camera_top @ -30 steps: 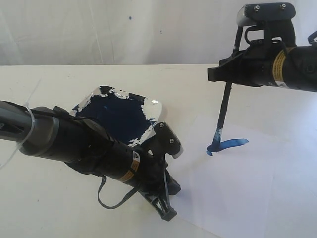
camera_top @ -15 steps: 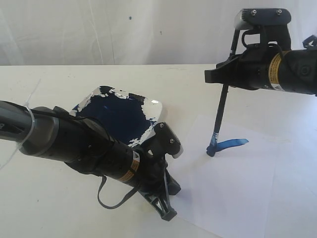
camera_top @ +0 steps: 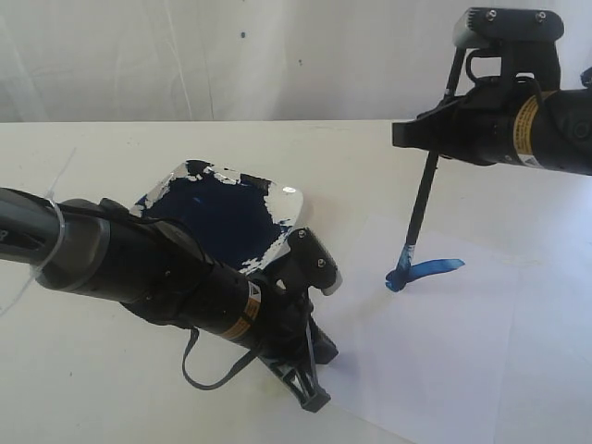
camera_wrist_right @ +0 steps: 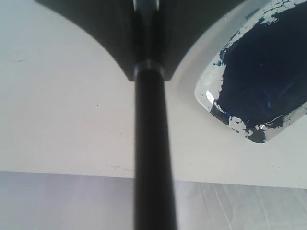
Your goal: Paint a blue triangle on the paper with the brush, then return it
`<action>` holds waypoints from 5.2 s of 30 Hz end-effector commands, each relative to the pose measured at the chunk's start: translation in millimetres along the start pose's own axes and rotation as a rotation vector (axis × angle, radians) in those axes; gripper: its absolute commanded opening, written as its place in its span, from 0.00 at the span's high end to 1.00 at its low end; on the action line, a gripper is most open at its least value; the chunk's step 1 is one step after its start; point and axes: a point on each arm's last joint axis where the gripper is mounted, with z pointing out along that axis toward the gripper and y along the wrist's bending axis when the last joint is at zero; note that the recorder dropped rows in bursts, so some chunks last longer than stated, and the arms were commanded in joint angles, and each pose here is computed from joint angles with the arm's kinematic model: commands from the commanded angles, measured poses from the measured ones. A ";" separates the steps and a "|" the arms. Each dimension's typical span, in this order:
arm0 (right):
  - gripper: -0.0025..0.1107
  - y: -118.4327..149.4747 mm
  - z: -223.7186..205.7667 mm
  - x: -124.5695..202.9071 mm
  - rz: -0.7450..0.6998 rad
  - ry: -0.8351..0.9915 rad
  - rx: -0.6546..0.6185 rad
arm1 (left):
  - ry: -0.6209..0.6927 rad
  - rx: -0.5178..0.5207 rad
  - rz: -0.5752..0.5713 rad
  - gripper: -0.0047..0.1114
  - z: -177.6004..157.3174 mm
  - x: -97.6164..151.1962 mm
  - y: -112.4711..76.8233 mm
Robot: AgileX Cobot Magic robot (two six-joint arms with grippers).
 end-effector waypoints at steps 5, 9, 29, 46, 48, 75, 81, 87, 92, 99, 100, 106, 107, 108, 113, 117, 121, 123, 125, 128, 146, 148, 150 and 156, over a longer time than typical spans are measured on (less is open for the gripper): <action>0.98 1.0 0.5 -14.5 -0.002 -0.040 -0.004 | 0.001 -0.005 0.019 0.96 0.0 -1.5 -0.6; 0.98 0.1 7.1 -13.1 -0.001 -0.027 -0.003 | 0.001 -0.005 0.019 0.96 0.0 -1.5 -0.6; 0.98 -6.1 -11.3 9.1 0.009 0.018 0.071 | 0.001 -0.005 0.019 0.96 0.0 -1.5 -0.6; 0.98 -15.8 -52.1 25.0 0.022 0.007 0.213 | -0.002 0.012 0.019 0.96 0.0 -1.8 -2.1; 0.98 -17.3 -55.9 27.2 0.036 0.008 0.232 | -0.002 0.013 0.019 0.96 0.0 -1.8 -2.2; 0.98 -9.4 -72.5 6.2 -0.014 -0.093 0.174 | -0.002 0.013 0.019 0.96 0.0 -1.8 -2.2; 0.98 -24.0 -72.2 -2.7 0.108 -0.101 0.340 | -0.002 0.013 0.019 0.96 0.0 -1.8 -2.2; 0.98 -38.0 -69.9 -8.0 0.263 -0.210 0.480 | -0.002 0.013 0.019 0.96 0.0 -1.8 -2.2; 0.98 -41.8 -48.6 -1.1 0.265 -0.198 0.492 | -0.002 0.013 0.019 0.96 0.0 -1.8 -2.2; 0.98 -43.3 -24.0 -2.4 0.260 -0.156 0.486 | -0.002 0.013 0.019 0.96 0.0 -1.8 -2.2; 0.98 -43.5 -22.1 -2.9 0.260 -0.154 0.487 | -0.002 0.013 0.019 0.96 0.0 -1.8 -2.2; 0.98 -44.9 -13.7 1.7 0.256 -0.128 0.492 | -0.002 0.013 0.019 0.96 0.0 -1.8 -2.2; 0.98 -45.0 -12.7 2.5 0.256 -0.124 0.492 | -0.002 0.013 0.019 0.96 0.0 -1.8 -2.2; 0.98 -44.8 -12.7 2.4 0.256 -0.124 0.491 | -0.002 0.013 0.019 0.96 0.0 -1.8 -2.2; 0.98 -45.0 -12.3 2.8 0.255 -0.123 0.491 | -0.002 0.013 0.019 0.96 0.0 -1.8 -2.2; 0.98 -45.0 -12.3 2.8 0.255 -0.123 0.491 | -0.002 0.013 0.019 0.96 0.0 -1.8 -2.2; 0.98 -45.0 -12.3 2.8 0.255 -0.123 0.491 | -0.002 0.013 0.019 0.96 0.0 -1.8 -2.2; 0.98 -45.0 -12.3 2.8 0.255 -0.123 0.491 | -0.002 0.013 0.019 0.96 0.0 -1.8 -2.2; 0.98 -44.9 -12.4 2.6 0.251 -0.122 0.491 | -0.002 0.013 0.019 0.96 0.0 -1.8 -2.2; 0.98 -45.1 -12.5 2.6 0.249 -0.122 0.493 | -0.002 0.013 0.019 0.96 0.0 -1.8 -2.2; 0.98 -46.0 -1.3 11.7 0.244 -0.077 0.489 | -0.002 0.013 0.019 0.96 0.0 -1.8 -2.2; 0.98 -45.4 -1.6 11.4 0.245 -0.076 0.482 | -0.002 0.013 0.019 0.96 0.0 -1.8 -2.2; 0.98 -45.2 -1.5 12.1 0.245 -0.073 0.480 | -0.002 0.013 0.019 0.96 0.0 -1.8 -2.2; 0.98 -43.6 -0.6 12.6 0.211 -0.056 0.462 | -0.002 0.013 0.019 0.96 0.0 -1.8 -2.2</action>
